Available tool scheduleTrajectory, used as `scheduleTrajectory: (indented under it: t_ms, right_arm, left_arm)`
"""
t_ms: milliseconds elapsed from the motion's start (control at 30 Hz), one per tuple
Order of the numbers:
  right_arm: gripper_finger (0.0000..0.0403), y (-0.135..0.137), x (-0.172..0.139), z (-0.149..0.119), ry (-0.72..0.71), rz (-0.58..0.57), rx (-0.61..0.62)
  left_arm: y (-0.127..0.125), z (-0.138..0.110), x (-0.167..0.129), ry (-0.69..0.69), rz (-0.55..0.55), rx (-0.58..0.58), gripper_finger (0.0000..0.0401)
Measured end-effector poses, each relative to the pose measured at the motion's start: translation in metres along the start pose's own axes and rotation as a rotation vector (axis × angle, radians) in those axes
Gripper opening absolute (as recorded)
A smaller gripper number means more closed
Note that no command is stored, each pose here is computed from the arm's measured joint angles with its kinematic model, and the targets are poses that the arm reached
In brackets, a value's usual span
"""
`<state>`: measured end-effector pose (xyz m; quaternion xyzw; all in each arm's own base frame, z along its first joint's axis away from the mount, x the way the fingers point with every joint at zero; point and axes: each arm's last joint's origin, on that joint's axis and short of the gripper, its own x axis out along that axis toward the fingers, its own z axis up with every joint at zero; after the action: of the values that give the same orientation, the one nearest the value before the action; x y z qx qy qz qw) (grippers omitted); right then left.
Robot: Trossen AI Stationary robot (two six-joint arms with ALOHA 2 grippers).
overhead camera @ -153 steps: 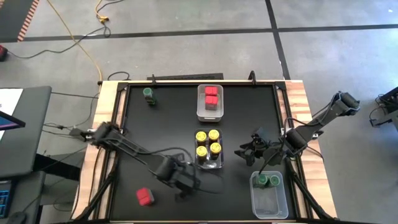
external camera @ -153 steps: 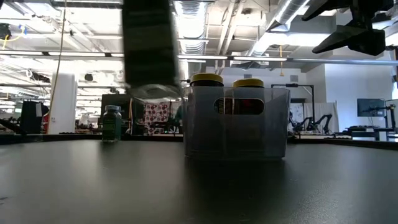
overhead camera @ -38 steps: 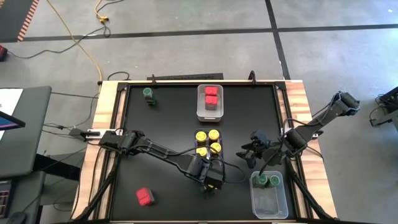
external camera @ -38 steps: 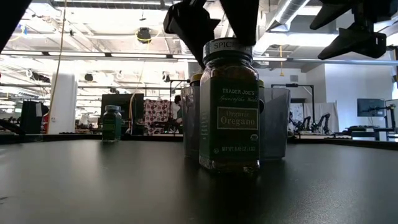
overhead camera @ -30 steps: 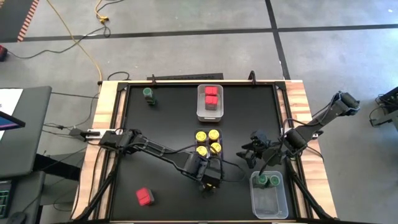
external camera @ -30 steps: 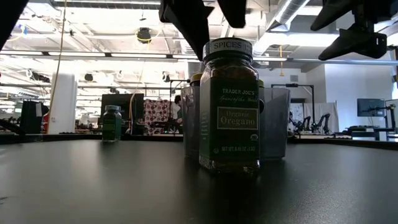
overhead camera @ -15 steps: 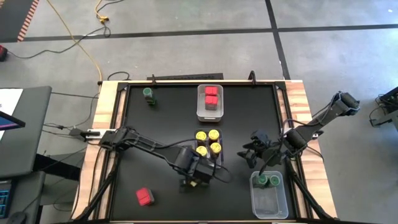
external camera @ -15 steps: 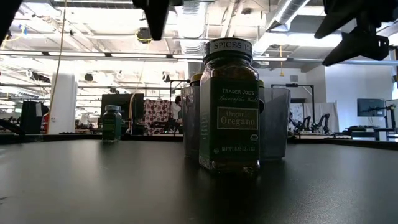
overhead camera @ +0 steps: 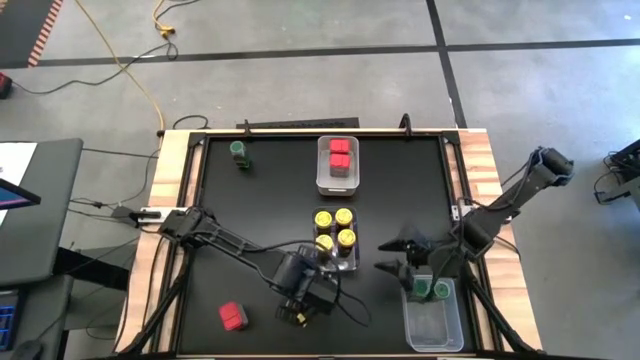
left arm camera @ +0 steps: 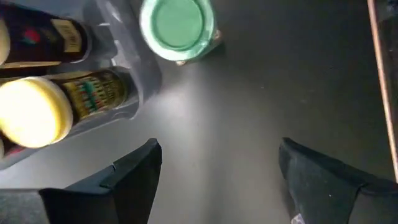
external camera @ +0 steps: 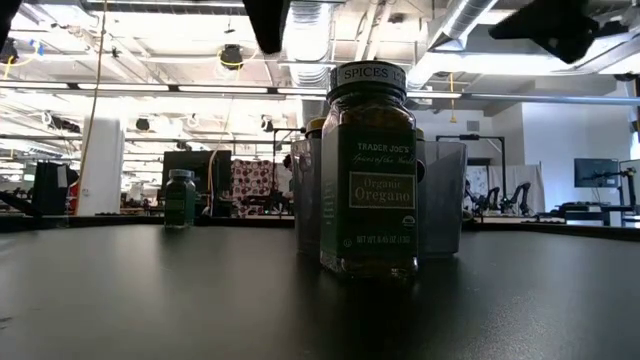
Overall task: Sort spices by type
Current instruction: Put the bottom green seasoning bottle into the transparent bin
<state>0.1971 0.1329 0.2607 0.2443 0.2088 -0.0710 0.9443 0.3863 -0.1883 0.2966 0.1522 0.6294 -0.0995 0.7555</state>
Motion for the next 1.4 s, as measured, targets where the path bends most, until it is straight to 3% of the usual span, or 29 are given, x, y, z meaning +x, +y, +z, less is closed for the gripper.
scheduleTrajectory:
  t_ms: [233, 433, 633, 867, 1100, 1400]
  right_arm:
    - [0.0295, 0.022, 0.027, 0.003, -0.001, -0.03, -0.146]
    - [0.0295, 0.044, 0.05, 0.019, -0.012, -0.051, -0.315]
    - [0.0295, 0.065, 0.077, 0.055, 0.036, -0.009, -0.392]
    - [0.0295, 0.071, 0.11, 0.094, 0.175, -0.104, -0.458]
    - [0.0295, 0.075, 0.131, 0.107, 0.156, -0.126, -0.435]
    - [0.0301, 0.064, 0.142, 0.113, 0.149, -0.166, -0.349]
  left_arm:
    - [-0.013, -0.023, 0.029, 0.003, -0.016, -0.01, 0.0308]
    - [-0.016, -0.081, 0.022, -0.228, -0.086, -0.101, 0.0308]
    - [-0.008, -0.154, 0.019, -0.435, -0.153, -0.237, 0.0308]
    - [0.004, -0.211, 0.013, -0.646, -0.189, -0.369, 0.0308]
    - [0.009, -0.235, 0.008, -0.726, -0.202, -0.377, 0.0308]
    - [0.009, -0.24, 0.009, -0.725, -0.188, -0.338, 0.0308]
